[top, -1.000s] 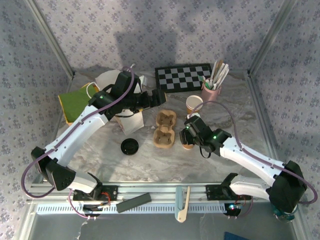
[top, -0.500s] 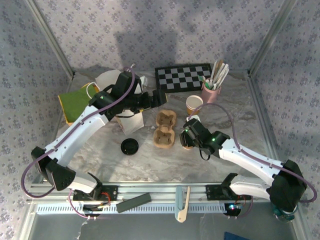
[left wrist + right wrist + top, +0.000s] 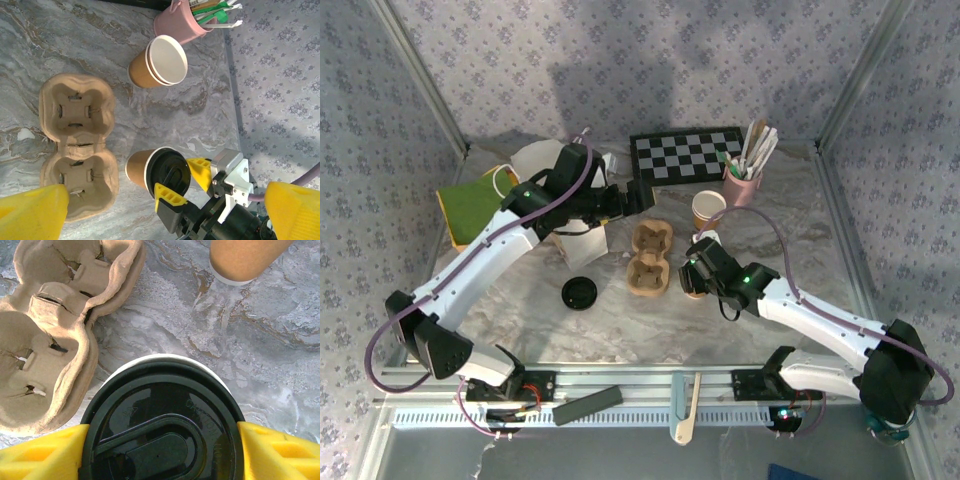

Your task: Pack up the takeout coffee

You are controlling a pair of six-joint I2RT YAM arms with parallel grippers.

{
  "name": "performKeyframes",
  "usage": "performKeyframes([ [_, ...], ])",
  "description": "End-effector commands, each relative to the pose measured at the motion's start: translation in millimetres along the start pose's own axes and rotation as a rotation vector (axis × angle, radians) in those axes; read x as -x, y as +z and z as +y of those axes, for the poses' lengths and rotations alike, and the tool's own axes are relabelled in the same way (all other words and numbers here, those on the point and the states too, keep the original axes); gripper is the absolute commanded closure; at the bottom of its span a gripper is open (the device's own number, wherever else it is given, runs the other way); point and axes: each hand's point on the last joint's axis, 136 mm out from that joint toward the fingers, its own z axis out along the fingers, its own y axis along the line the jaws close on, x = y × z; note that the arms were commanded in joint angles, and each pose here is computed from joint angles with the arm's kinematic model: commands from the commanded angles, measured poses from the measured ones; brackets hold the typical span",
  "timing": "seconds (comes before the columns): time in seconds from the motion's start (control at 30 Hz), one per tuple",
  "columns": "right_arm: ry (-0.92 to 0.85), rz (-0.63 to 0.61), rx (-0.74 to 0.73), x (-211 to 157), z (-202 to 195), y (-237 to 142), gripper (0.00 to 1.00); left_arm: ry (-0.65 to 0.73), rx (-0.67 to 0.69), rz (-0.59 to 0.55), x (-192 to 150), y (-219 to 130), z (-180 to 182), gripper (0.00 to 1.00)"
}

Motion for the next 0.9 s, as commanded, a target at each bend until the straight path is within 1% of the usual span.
performKeyframes([
  [0.0,0.010,-0.035,-0.006,8,0,-6,0.29,0.010,-0.022,-0.010,4,-2,-9,0.00],
  [0.33,0.017,-0.045,-0.001,10,1,-6,0.29,0.014,-0.022,-0.004,5,0,-11,0.00],
  [0.87,0.009,0.012,-0.020,-11,-3,6,0.29,0.014,-0.022,0.003,4,2,-11,0.00],
])
